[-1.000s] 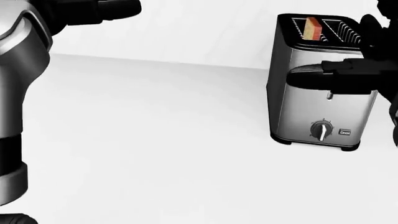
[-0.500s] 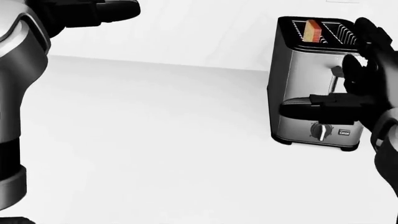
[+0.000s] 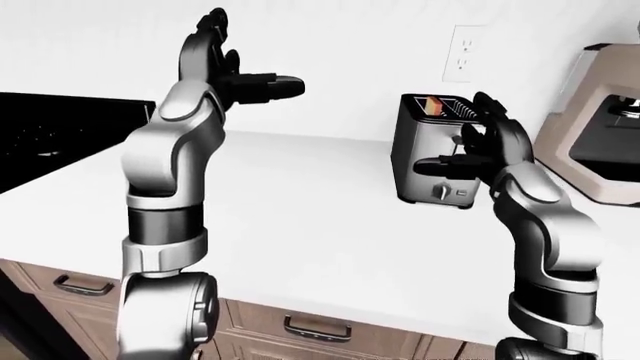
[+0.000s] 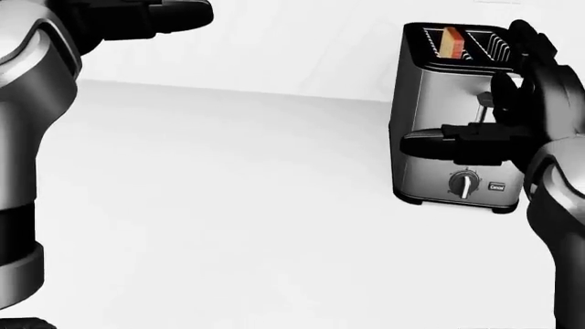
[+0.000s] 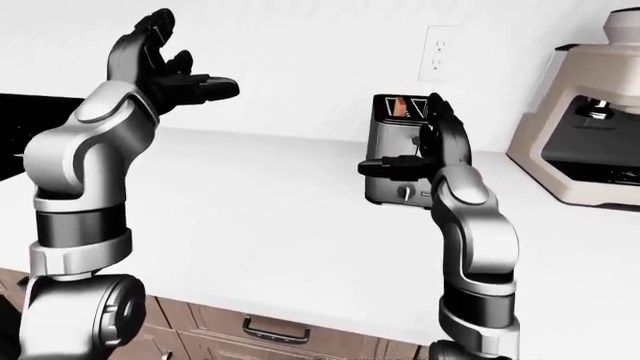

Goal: Push down the lever of the toaster to turn it on.

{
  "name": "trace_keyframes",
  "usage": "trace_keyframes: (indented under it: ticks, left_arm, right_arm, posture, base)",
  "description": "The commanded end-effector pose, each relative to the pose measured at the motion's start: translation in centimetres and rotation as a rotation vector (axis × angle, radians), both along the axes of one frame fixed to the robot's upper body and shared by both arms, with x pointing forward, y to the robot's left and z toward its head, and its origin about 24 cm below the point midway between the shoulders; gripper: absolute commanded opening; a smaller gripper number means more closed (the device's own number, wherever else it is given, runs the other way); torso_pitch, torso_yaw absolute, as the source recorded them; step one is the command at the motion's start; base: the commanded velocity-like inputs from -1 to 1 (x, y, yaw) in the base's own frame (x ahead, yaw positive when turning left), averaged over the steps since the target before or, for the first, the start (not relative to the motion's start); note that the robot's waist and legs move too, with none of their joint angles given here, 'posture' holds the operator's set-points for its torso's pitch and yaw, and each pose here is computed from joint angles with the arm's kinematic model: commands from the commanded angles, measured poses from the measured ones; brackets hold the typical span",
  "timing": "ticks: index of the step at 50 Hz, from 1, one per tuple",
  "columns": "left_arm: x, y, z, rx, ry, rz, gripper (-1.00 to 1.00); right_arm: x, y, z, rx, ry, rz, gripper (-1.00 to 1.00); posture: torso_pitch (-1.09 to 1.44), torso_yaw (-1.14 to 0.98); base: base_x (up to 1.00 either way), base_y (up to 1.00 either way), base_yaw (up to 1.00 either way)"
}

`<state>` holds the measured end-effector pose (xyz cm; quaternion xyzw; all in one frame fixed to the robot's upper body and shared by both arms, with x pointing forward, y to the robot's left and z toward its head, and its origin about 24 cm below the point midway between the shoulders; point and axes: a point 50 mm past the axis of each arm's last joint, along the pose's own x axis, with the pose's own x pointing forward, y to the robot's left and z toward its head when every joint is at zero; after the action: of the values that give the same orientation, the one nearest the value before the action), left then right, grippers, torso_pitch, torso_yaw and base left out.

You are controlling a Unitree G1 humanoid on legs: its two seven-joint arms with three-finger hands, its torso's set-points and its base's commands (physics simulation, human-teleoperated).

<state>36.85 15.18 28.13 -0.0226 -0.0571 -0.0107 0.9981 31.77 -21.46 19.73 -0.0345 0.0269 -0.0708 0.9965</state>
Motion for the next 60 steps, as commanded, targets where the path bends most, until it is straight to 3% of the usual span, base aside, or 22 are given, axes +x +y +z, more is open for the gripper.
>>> trace_keyframes:
  ticks: [1,15,33,60]
  left_arm:
    - [-0.5,-0.1,2.1,-0.005,-0.088,-0.001,1.0]
    - [-0.4,-0.1,1.9,-0.006,-0.086,-0.001,1.0]
    - [-0.4,-0.3,1.6,-0.008,-0.082,-0.005,1.0]
    - [-0.4,-0.5,2.0,-0.006,-0.086,-0.011,1.0]
  right_arm:
    - [-0.2,-0.3,1.4,-0.017,-0.058,-0.021,1.0]
    - [-0.7,-0.2,0.9,-0.028,-0.021,-0.013,1.0]
    - [-0.5,-0.2,-2.1,-0.009,0.047,-0.011,1.0]
    - [-0.3,-0.2,-4.8,0.004,0.095,-0.011,1.0]
  posture:
    - [-0.41,0.0]
    - [-0.41,0.0]
    - [-0.41,0.0]
    - [-0.41,0.0]
  base:
    - [0.0,0.0,0.0]
    - [0.0,0.0,0.0]
    - [0.0,0.0,0.0]
    - [0.0,0.0,0.0]
